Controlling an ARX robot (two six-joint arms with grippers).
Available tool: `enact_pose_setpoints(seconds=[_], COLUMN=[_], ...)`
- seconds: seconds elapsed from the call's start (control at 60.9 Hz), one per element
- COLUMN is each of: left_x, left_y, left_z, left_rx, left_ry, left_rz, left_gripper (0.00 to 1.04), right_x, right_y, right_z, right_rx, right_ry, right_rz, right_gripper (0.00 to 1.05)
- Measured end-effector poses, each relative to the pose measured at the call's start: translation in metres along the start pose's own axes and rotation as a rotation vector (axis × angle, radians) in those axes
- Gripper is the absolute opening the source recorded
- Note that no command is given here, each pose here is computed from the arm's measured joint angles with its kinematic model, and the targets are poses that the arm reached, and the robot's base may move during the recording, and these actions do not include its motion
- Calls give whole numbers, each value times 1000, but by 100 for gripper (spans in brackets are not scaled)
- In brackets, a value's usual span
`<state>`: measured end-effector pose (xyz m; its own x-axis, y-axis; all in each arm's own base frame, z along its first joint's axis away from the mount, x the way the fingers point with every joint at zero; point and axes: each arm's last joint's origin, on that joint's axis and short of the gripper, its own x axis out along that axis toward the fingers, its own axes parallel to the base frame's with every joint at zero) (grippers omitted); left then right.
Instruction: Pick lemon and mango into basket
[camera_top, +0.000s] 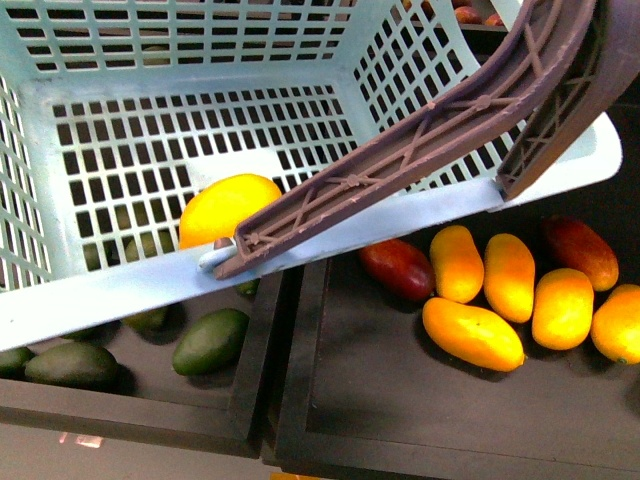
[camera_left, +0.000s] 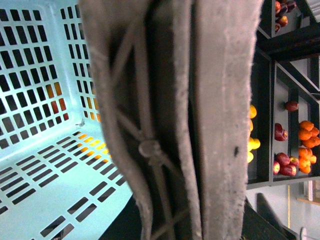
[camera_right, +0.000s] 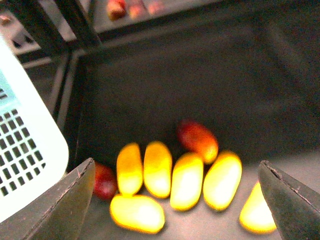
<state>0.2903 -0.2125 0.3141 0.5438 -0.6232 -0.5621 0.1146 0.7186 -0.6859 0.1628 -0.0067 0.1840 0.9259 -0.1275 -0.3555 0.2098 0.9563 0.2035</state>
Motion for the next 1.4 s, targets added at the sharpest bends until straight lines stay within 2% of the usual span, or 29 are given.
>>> enact_pose_setpoints(seconds=[0.066, 0.082, 0.148, 0.213, 0.312, 0.427, 0.755, 1.05, 1.395], left_x=[0, 1, 1, 1, 1, 1, 1, 1, 1], left_y=[-2, -2, -4, -4, -5, -4, -4, -4, -4], left_z=[-2, -2, -4, -5, -6, -5, -5, -5, -5], left_rx=[-5, -4, 0, -1, 0, -2, 0, 1, 1], left_ry=[14, 17, 31, 38, 37, 22, 29, 26, 27], left_rz=[-12, -14, -25, -32, -30, -17, -24, -21, -22], left_gripper=[17, 17, 17, 17, 17, 17, 17, 17, 17], right_x=[15, 26, 62, 96, 148, 169, 200, 210, 224], right_y=[-6, -10, -23, -35, -58, -66, -69, -72, -78], right_z=[-1, -3, -9, -16, -50, -69, -85, -96, -103], right_rx=[132, 213, 382, 454, 520, 531, 511, 504, 517], right_ry=[114, 158, 236, 294, 454, 533, 628, 650, 657], right_rz=[-23, -34, -93, -141, -263, -326, -413, -486, -514], right_gripper=[96, 96, 96, 96, 96, 96, 96, 96, 96])
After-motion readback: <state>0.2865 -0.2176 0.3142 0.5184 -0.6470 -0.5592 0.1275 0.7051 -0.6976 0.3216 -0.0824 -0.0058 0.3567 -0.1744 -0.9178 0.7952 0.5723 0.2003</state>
